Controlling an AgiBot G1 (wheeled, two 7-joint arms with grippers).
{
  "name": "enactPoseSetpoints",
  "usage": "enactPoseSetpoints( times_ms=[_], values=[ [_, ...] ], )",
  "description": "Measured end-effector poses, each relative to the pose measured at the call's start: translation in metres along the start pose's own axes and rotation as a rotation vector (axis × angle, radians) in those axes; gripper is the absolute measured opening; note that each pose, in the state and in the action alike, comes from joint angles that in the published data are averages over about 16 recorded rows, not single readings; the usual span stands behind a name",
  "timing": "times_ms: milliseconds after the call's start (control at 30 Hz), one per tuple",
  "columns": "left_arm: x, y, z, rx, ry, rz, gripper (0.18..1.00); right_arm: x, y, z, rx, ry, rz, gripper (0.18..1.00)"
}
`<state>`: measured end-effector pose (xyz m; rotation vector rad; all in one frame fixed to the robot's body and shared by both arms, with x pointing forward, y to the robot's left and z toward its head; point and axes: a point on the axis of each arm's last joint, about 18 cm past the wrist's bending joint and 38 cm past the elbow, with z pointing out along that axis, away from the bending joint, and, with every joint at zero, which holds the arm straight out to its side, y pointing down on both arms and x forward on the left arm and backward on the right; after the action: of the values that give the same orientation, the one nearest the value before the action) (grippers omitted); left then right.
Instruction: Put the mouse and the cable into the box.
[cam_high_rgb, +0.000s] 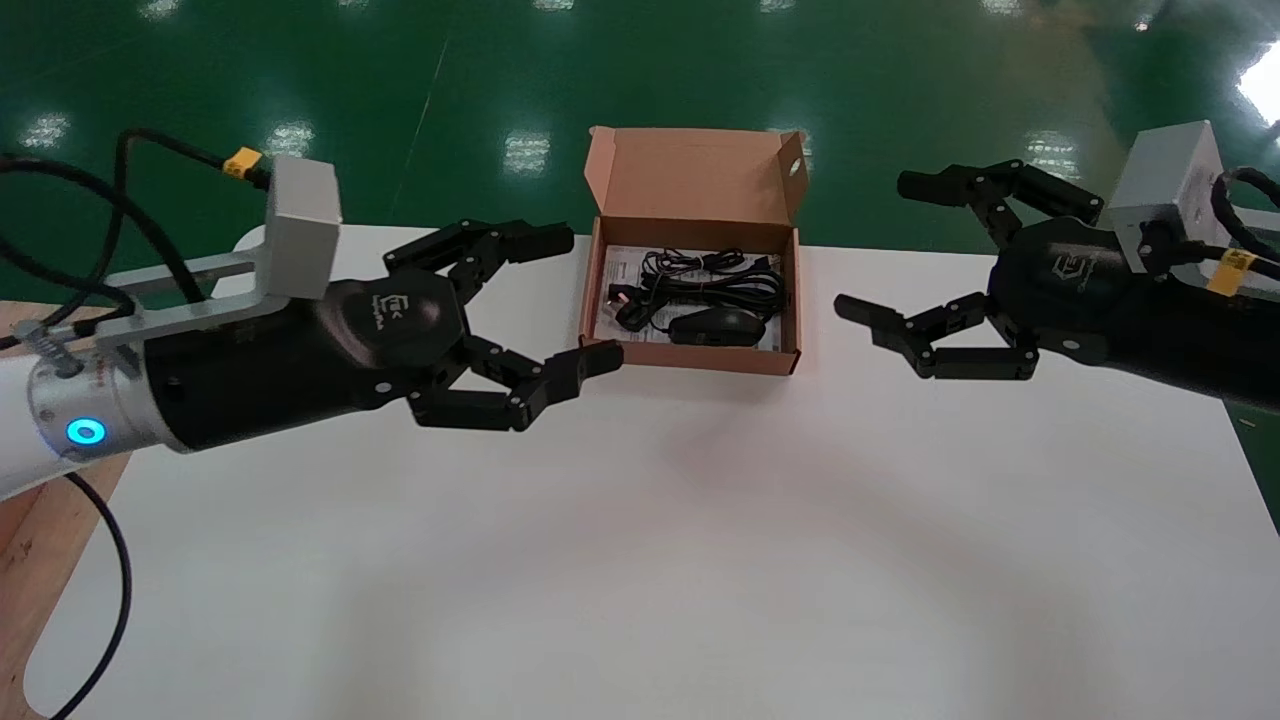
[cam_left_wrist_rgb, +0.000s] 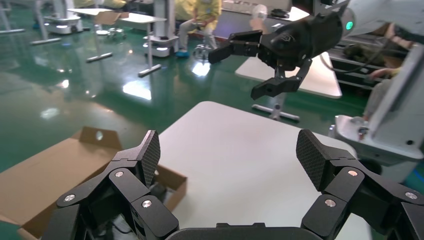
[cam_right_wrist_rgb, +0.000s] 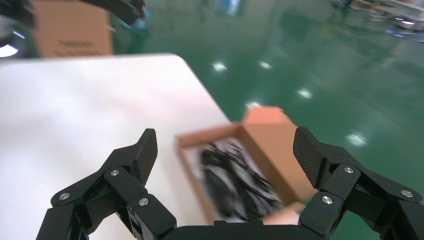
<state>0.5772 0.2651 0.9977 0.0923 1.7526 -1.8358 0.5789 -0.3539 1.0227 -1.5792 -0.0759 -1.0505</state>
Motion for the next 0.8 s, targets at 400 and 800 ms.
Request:
enactPoseSetpoints(
  times_ms=[400,800],
  values=[
    [0.047,-0.028,-0.047,-0.024,0.123,0.018,1.001,-0.072,-0.036,-0.010,0.118,-0.254,0.152,1.000],
    [0.079,-0.042,-0.072,-0.070,0.207,0.038,1.001,-0.115,-0.056,-0.020,0.154,-0.418,0.226,1.000]
  ],
)
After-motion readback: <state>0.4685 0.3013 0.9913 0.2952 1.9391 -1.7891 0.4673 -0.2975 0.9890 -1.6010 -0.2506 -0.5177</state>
